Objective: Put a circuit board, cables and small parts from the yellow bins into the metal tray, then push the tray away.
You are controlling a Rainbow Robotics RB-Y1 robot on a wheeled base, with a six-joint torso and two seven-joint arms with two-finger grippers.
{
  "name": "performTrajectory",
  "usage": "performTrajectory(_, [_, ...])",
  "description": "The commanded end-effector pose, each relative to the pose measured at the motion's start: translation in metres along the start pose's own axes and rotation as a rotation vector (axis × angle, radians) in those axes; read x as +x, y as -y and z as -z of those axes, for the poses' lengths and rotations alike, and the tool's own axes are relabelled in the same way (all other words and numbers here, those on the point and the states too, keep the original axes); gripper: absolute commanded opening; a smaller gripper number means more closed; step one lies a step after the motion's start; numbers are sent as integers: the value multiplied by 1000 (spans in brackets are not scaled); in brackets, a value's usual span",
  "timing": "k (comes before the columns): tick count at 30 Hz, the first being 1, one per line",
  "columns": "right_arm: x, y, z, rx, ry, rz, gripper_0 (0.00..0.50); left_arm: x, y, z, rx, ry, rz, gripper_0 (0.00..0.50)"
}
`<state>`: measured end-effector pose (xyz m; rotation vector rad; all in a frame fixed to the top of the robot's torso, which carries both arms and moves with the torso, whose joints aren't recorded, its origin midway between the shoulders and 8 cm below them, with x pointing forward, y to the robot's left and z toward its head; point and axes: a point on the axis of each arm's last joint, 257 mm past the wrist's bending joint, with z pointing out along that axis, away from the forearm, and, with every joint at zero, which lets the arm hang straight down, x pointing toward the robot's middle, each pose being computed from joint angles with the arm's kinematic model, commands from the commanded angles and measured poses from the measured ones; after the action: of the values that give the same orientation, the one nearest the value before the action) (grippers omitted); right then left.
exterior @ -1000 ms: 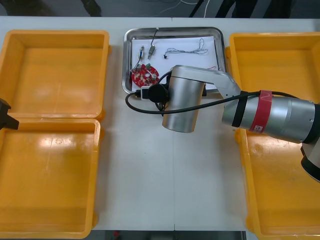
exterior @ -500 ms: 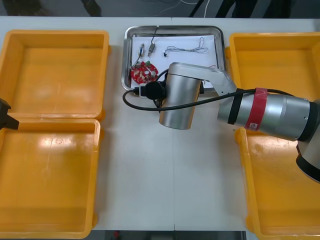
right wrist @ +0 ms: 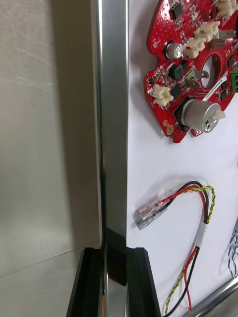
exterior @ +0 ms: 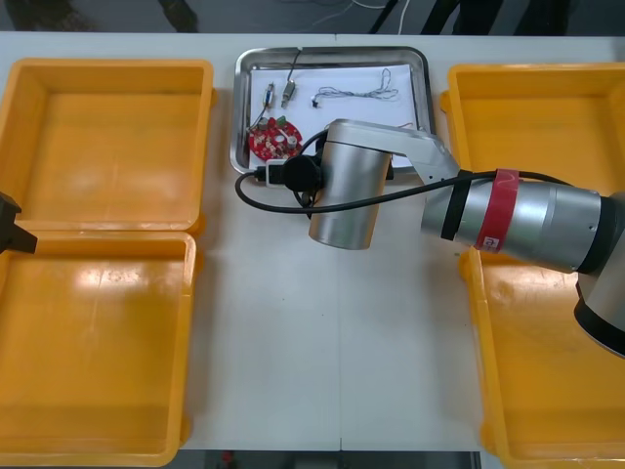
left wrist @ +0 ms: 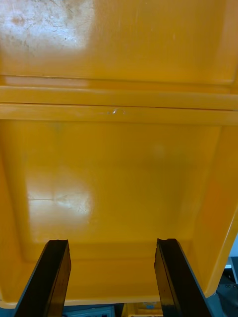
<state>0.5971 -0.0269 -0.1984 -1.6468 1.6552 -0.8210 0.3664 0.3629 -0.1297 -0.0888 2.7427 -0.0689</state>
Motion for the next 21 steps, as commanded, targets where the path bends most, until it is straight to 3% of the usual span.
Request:
performTrajectory(1, [-26, 43, 12, 61, 51, -21, 0, -2, -14, 14, -45, 21, 7, 500])
performTrajectory(10, [-29, 56, 12, 80, 52, -25, 0, -2, -14, 14, -45, 21, 7, 500])
performTrajectory(18, [-30, 53, 11, 58, 57, -44, 0, -2, -14, 14, -45, 21, 7, 500])
performTrajectory(21, [-31, 52, 11, 58, 57, -43, 190, -2, -14, 14, -45, 21, 7, 500])
